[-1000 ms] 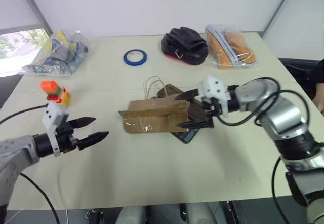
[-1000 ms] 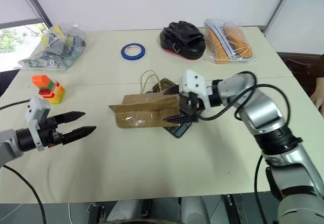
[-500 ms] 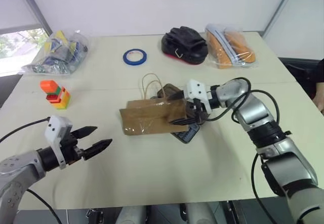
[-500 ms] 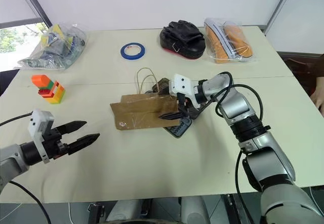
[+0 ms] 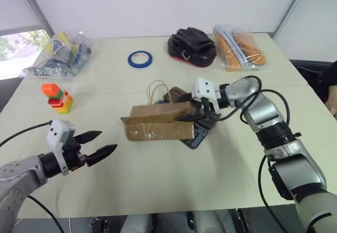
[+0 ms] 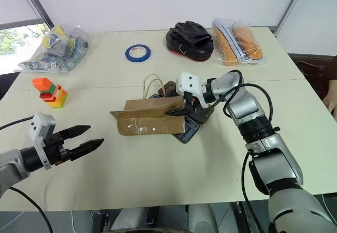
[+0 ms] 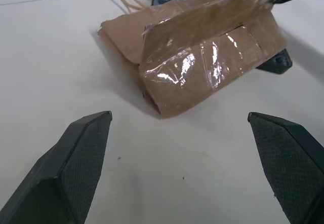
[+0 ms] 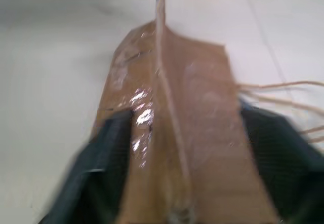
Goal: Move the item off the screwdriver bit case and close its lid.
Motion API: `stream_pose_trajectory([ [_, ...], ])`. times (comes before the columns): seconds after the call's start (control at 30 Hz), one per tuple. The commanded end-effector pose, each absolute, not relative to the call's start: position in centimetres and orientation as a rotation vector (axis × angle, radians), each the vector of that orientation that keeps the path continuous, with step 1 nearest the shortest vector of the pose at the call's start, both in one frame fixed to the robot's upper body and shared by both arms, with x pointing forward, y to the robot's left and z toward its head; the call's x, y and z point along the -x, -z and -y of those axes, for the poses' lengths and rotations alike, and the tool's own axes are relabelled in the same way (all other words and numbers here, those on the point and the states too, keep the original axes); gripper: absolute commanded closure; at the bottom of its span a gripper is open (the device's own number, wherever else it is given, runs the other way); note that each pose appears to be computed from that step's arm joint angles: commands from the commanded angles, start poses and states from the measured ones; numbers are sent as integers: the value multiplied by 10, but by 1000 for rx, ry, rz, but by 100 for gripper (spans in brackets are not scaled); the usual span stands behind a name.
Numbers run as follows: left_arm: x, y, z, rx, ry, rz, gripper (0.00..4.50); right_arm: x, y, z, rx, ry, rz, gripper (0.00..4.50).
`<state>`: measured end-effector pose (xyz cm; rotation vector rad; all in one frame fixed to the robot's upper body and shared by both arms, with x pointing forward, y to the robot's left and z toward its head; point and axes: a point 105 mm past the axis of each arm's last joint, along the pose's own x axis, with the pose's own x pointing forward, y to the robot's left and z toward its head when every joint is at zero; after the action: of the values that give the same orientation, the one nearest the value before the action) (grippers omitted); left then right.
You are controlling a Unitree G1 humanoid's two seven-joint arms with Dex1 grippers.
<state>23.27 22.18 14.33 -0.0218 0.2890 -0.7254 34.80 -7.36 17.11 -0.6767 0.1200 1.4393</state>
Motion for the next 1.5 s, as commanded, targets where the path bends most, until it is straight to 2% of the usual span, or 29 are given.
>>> stream_pose_trajectory([
  [0.03, -234, -158, -221, -18, 741, -247, 0, -347, -169, 73, 692, -1455, -120, 338],
  [0.1, -236, -160, -221, -17, 738, -240, 0, -348, -165, 74, 697, -1449, -129, 447],
  [0.23, -236, -157, -220, -2, 735, -243, 0, -351, -186, 69, 652, -1430, -52, 447],
  [0.33, -234, -152, -222, 32, 723, -260, 0, -344, -221, 67, 571, -1446, 38, 447],
  [0.43, -230, -145, -226, 38, 715, -285, 0, -335, -270, 69, 416, -1452, 144, 447],
  [0.53, -232, -148, -226, 22, 717, -268, 0, -338, -299, 83, 357, -1364, 203, 447],
  [0.67, -243, -167, -212, 8, 762, -186, 0, -371, -281, 138, 552, -1009, 105, 447],
  [0.73, -245, -174, -198, -9, 823, -165, 0, -380, -269, 169, 564, -852, 43, 447],
  [0.87, -254, -182, -177, -34, 919, -138, 0, -389, -253, 234, 553, -502, -55, 447],
  [0.97, -263, -181, -174, -34, 937, -135, 0, -394, -262, 273, 470, -229, -34, 447],
  [1.03, -268, -179, -173, -33, 942, -139, 0, -393, -260, 291, 483, -111, -26, 447],
  [1.17, -275, -176, -168, -32, 975, -147, 0, -393, -245, 316, 458, 51, -21, 447],
  [1.37, -280, -175, -166, -37, 989, -146, 0, -391, -225, 320, 448, 55, -60, 447],
  [1.43, -280, -174, -167, -36, 989, -147, 0, -388, -216, 322, 438, 48, -90, 395],
  [1.5, -280, -174, -167, -35, 987, -148, 0, -385, -213, 328, 467, 64, -109, 312],
])
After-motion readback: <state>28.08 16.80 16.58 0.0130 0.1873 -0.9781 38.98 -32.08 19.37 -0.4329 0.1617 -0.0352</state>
